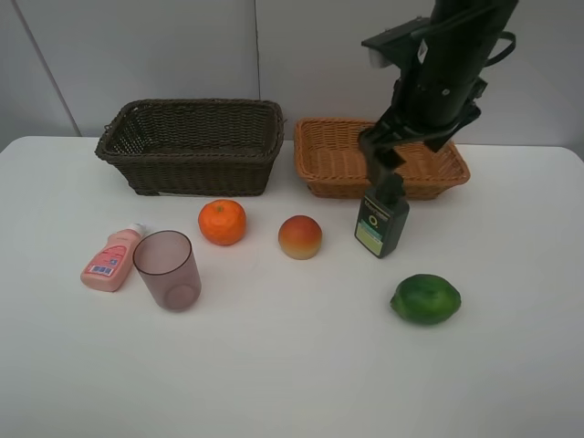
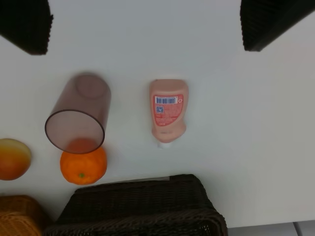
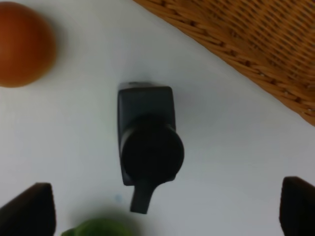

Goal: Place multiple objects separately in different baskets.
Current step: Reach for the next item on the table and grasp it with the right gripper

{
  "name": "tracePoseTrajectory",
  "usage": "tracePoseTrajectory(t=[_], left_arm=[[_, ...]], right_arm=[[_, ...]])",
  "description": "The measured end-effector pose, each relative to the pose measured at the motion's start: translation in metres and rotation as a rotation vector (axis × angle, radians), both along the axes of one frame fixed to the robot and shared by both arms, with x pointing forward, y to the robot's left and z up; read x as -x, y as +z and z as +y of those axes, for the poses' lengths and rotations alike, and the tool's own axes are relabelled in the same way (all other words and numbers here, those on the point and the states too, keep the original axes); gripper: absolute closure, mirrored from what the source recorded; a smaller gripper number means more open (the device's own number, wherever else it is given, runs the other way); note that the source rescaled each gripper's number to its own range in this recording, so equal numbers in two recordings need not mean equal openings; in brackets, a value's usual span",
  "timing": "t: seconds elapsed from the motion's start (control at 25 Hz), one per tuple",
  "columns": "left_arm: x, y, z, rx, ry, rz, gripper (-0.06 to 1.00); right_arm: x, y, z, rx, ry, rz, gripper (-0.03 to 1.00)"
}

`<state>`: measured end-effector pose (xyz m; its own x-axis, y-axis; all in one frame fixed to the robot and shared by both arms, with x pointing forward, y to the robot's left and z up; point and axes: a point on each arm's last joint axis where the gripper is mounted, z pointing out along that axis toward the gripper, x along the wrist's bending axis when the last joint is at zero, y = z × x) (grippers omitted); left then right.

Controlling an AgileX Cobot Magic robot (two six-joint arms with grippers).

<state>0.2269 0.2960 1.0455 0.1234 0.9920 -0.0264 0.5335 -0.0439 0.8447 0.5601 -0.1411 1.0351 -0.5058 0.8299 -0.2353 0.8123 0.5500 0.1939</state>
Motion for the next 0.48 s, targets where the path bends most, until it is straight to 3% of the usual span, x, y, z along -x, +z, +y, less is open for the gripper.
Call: tracePoseTrajectory(t=[0.48], left_arm=[[0.000, 0.000, 0.000, 0.000, 0.000, 0.000, -0.05]], right_arm=[[-0.011, -0.031, 0.005, 0.046, 0.009, 0.053, -0.03]])
